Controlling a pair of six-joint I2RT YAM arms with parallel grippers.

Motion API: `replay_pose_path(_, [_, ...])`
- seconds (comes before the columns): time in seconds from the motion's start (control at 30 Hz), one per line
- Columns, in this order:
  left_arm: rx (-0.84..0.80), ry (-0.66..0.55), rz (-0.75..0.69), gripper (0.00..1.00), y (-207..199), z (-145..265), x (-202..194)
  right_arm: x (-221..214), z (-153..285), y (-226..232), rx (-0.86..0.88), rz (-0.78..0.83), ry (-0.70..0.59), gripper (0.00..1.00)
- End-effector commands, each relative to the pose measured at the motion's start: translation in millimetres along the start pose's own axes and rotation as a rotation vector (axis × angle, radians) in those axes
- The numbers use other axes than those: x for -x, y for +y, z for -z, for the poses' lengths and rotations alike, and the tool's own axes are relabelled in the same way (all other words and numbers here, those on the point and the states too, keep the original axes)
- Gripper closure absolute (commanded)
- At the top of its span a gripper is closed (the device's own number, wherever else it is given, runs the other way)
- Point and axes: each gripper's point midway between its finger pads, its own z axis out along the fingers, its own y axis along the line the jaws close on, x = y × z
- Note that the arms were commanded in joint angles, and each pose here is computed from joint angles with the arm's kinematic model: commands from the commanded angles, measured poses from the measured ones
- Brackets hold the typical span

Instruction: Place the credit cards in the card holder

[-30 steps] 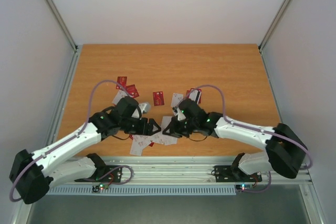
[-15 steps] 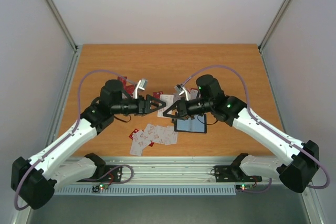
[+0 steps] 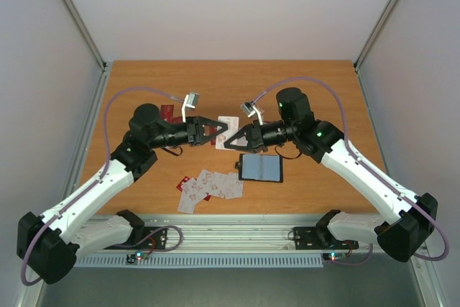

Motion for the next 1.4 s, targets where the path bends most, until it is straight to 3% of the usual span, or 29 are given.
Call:
replay_pose_path(0.0, [-0.102, -0.03, -0.093, 0.81, -36.4, 5.4, 9.5, -2.4, 6.9, 22.4, 0.071, 0.042, 0.034, 0.99])
replay_pose_path(0.13, [-0.144, 0.01, -0.092, 0.85, -39.9, 0.4, 7.7, -1.0, 5.6, 28.6, 0.098, 0.058, 0.06, 0.99])
replay_pose_path(0.27, [-0.166, 0.007, -0.091, 1.0, -42.4, -2.8, 12.0, 3.8, 5.9, 29.1, 0.087, 0.064, 0.063, 0.98])
replay_pose_path(0.3, [-0.166, -0.003, -0.092, 1.0, -43.0, -2.5, 13.6, 6.0, 7.3, 26.5, 0.066, 0.053, 0.052, 0.93])
replay_pose_path(0.43, [-0.168, -0.07, -0.089, 1.0, -45.0, 0.1, 23.0, 29.3, 18.5, 9.5, -0.066, -0.007, -0.06, 0.53])
replay_pose_path(0.5, [-0.176, -0.106, -0.08, 1.0, -48.5, 1.3, 29.7, 36.7, 21.2, 15.8, -0.062, -0.002, -0.093, 0.49])
replay_pose_path(0.63, [-0.192, -0.139, -0.069, 1.0, -55.6, 1.1, 39.0, 47.5, 25.3, 23.0, -0.067, 0.004, -0.148, 0.52])
replay_pose_path(0.93, [-0.203, -0.146, -0.063, 1.0, -55.9, -5.2, 47.6, 59.1, 24.6, 35.8, -0.008, 0.012, -0.185, 0.75])
replay_pose_path(1.37, [-0.2, -0.15, -0.058, 1.0, -55.0, -6.7, 50.1, 69.5, 34.5, 36.9, 0.008, 0.004, -0.237, 0.87])
